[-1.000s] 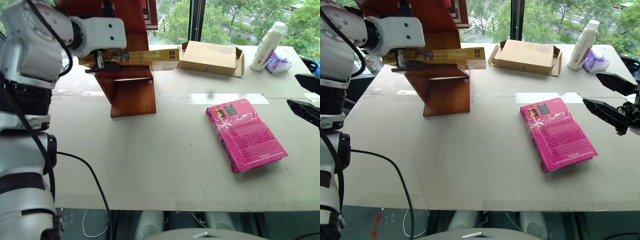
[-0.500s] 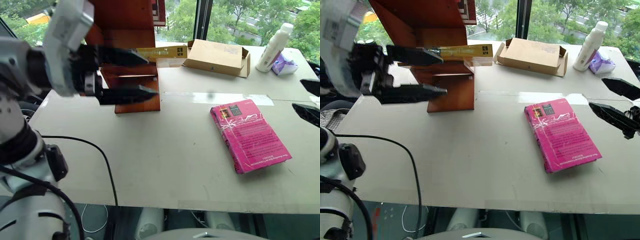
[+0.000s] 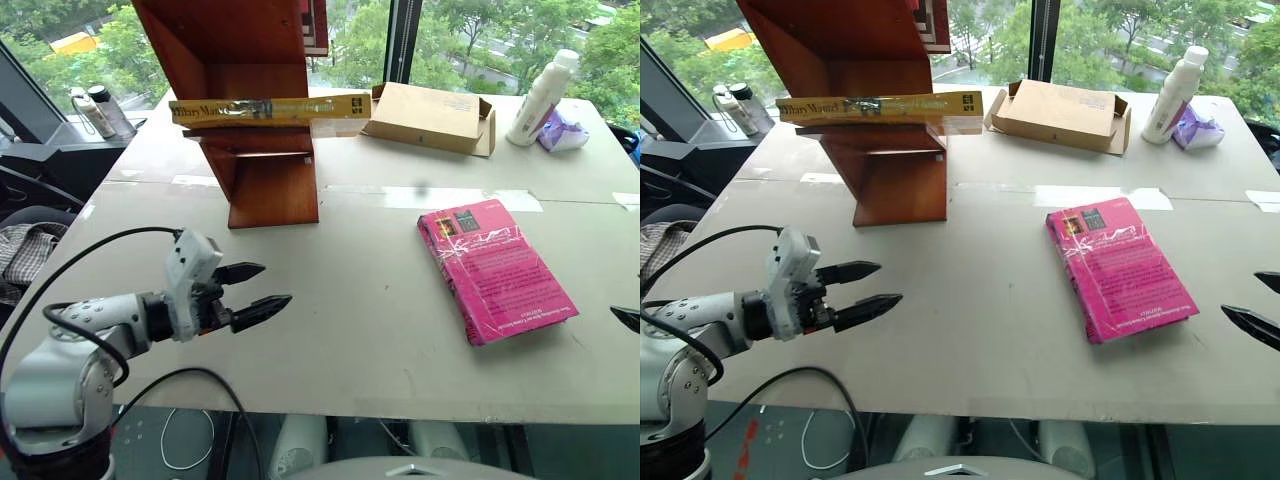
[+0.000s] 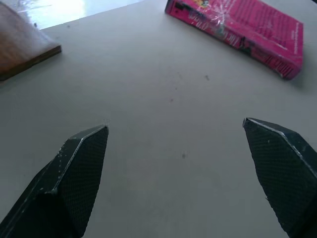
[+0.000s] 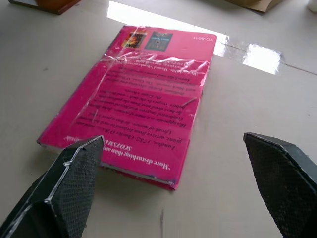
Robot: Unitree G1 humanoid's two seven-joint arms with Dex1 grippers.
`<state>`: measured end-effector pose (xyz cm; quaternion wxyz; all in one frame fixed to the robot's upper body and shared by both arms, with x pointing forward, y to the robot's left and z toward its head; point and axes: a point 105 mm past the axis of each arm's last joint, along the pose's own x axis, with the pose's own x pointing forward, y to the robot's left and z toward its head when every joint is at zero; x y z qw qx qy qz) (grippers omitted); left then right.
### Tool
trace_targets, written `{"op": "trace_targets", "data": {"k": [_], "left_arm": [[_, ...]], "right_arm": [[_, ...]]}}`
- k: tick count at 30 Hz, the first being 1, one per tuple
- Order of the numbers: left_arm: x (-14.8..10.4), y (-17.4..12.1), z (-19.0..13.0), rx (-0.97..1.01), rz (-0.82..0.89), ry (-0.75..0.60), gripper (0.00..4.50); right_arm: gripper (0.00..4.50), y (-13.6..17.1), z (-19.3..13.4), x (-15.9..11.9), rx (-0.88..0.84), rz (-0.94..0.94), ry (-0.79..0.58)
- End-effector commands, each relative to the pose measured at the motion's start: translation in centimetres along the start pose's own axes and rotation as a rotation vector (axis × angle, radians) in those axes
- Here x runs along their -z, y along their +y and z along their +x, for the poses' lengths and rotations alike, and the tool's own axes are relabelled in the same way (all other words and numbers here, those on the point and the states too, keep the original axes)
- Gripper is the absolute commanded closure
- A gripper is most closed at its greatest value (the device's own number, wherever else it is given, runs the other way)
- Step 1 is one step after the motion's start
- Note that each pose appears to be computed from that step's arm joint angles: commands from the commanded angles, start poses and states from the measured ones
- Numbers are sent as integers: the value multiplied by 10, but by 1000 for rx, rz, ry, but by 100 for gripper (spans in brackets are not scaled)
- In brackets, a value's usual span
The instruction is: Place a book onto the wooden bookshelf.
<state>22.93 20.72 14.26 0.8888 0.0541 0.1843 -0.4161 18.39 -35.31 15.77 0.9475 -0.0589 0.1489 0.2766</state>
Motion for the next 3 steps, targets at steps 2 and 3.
{"op": "trace_targets", "data": {"k": [2,3], "left_arm": [[-3,3,-8,-12,53,-26,2],[-4,0,-6,0,52,-31,2]], "right_arm": [[0,-12,-19,1,67,-26,17],[0,-13,-20,2,69,-27,19]]}}
